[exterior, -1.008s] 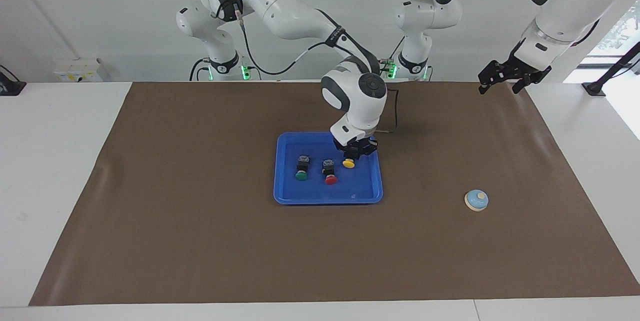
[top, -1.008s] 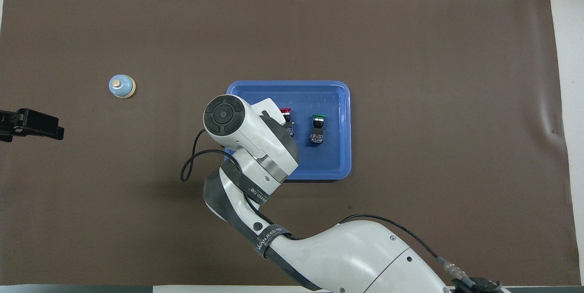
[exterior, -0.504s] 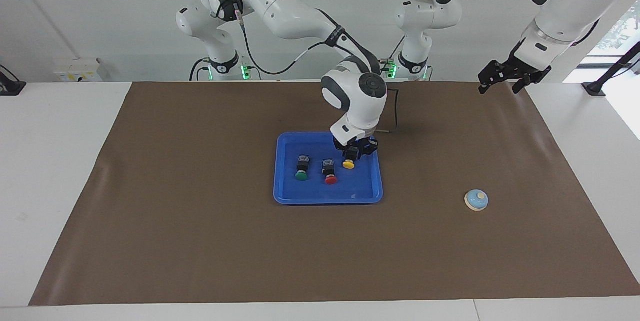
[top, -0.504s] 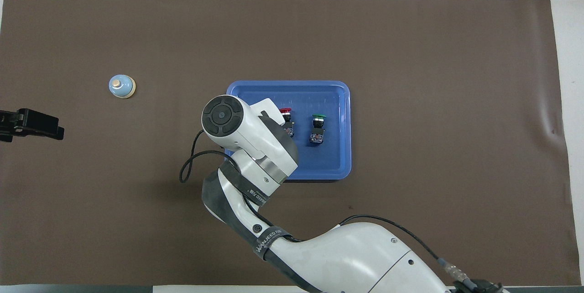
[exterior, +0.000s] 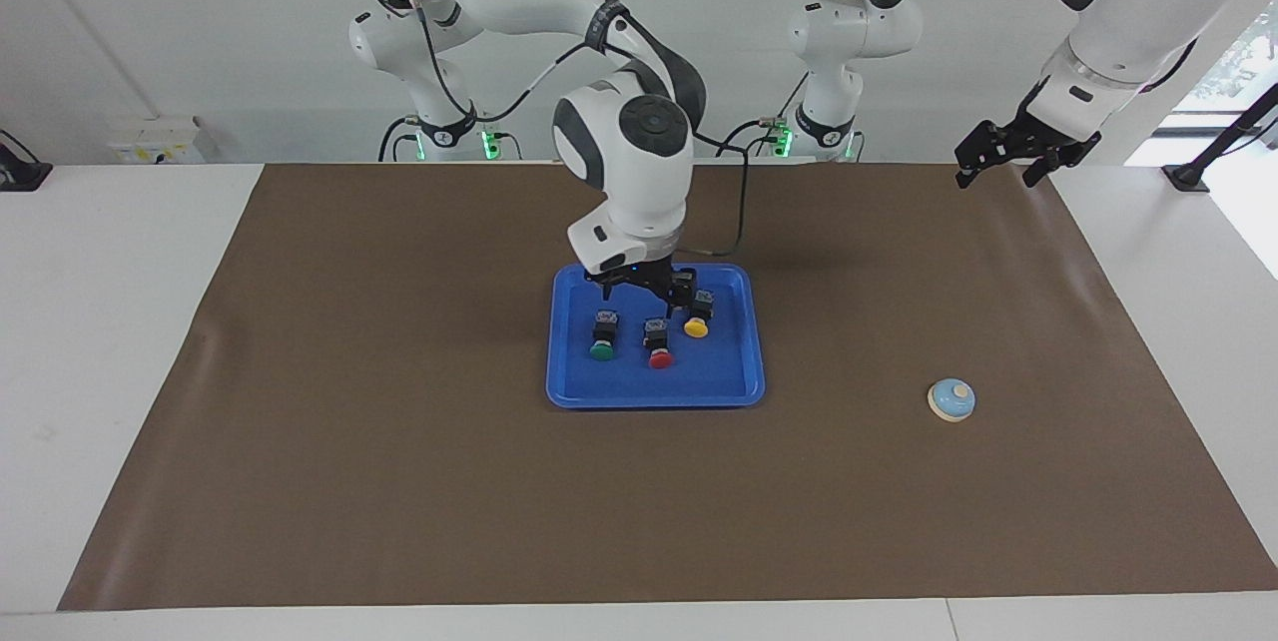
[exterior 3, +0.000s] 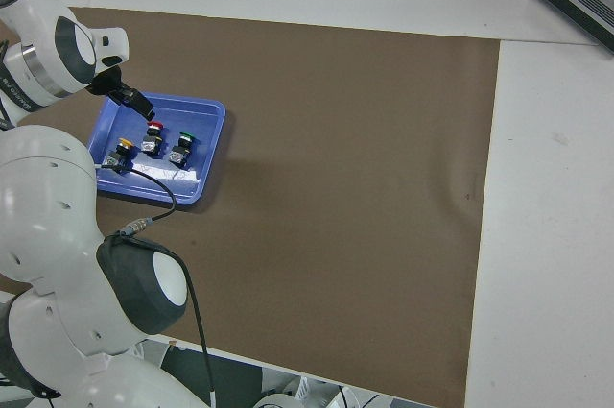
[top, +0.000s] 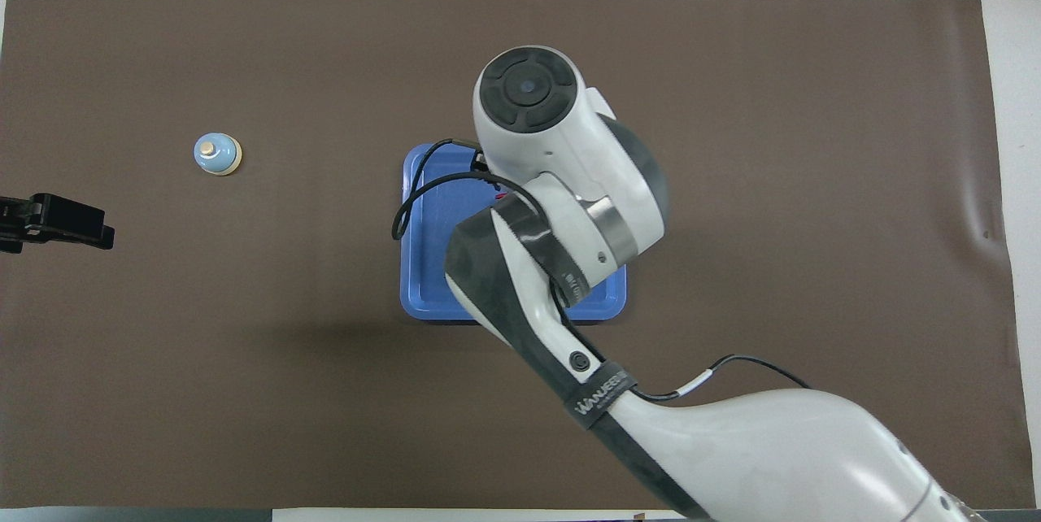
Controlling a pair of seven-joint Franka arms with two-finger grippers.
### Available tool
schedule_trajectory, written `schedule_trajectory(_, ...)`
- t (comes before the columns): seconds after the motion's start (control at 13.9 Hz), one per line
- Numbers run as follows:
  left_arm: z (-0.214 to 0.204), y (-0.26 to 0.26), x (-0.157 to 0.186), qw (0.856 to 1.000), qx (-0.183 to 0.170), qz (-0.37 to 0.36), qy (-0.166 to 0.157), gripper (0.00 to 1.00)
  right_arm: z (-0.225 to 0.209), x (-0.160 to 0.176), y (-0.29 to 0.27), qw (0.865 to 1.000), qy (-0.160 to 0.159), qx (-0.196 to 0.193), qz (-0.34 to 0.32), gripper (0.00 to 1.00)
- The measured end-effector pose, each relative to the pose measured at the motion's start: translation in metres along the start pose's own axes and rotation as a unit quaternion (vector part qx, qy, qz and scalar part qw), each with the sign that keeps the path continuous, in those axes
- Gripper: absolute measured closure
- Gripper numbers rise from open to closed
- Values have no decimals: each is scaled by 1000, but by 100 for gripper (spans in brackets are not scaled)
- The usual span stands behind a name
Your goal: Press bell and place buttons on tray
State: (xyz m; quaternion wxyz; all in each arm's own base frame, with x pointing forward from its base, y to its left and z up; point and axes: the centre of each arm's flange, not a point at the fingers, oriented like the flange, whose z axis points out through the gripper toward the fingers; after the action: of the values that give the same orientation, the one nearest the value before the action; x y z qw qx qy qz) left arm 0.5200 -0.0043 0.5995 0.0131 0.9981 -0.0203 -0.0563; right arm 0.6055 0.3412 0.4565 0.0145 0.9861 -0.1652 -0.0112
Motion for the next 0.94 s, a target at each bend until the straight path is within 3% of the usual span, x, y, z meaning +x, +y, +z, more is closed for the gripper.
schedule_trajectory(0.5, 0, 0, 0, 1000, 0, 0, 0, 0, -75, 103, 186, 997, -7, 3, -72, 0)
schedule_trajectory(0.94, 0, 0, 0, 1000, 0, 0, 0, 0, -105, 118, 279, 991, -31, 0, -128, 0)
